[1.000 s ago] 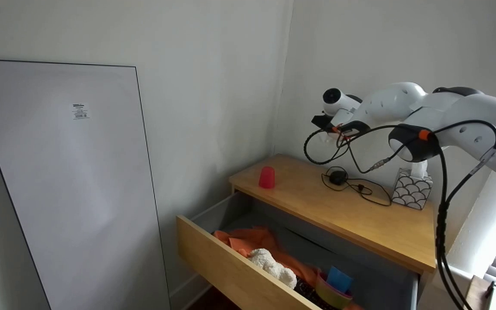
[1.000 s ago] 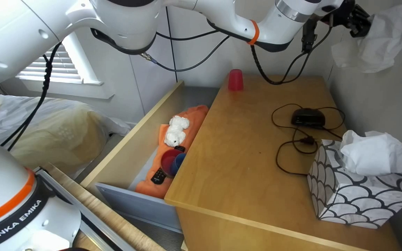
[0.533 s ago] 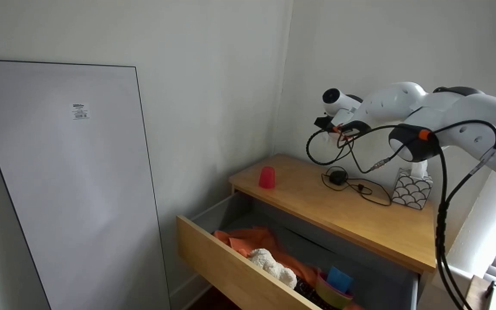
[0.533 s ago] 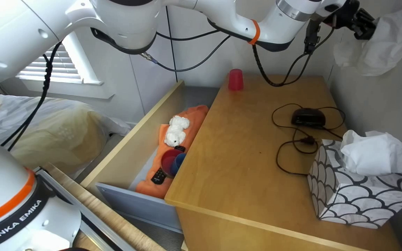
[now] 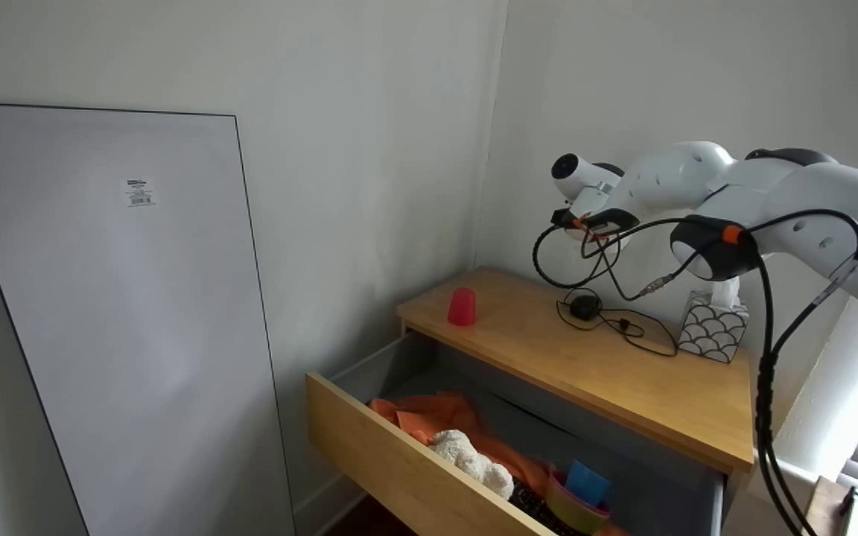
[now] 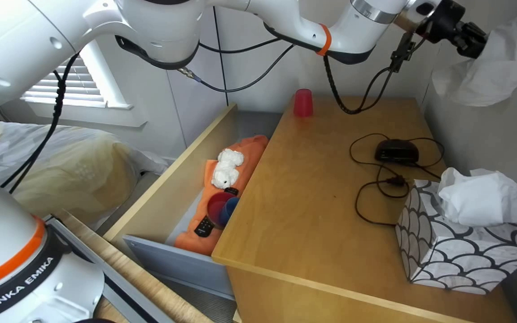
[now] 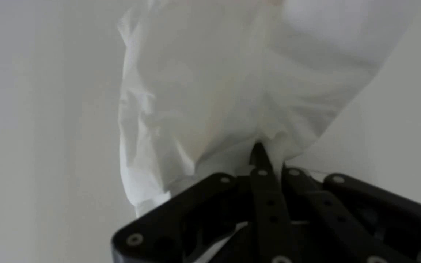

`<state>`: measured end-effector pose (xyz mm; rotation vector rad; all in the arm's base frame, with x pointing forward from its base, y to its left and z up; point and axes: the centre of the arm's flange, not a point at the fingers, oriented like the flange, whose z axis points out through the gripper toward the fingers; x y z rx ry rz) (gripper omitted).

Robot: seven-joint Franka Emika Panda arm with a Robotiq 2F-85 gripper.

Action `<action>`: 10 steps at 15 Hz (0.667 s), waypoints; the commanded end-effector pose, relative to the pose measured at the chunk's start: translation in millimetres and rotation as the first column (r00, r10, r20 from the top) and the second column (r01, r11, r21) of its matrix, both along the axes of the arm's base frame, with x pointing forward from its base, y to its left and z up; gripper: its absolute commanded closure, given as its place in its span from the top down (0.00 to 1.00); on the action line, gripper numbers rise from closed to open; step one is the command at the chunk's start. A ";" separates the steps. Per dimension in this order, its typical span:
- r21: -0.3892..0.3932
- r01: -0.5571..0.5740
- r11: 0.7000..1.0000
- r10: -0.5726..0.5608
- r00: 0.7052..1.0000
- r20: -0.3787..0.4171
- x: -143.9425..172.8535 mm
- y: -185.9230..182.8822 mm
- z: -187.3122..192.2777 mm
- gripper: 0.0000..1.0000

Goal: Use the tissue to clean the wall

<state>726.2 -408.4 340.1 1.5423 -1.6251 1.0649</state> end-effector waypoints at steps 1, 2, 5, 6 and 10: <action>-0.018 0.109 0.994 -0.110 0.988 -0.112 -23.4 -21.6 -1.9 0.00; -0.016 0.132 0.991 -0.133 0.982 -0.131 -26.3 -24.3 -2.9 0.00; -0.019 0.217 0.976 -0.216 0.952 -0.217 -38.9 -31.9 -7.0 0.00; -0.019 0.237 0.971 -0.235 0.942 -0.238 -42.4 -35.3 -8.4 0.00; 0.056 0.236 0.970 -0.206 0.924 -0.322 -54.1 -29.4 -6.7 0.00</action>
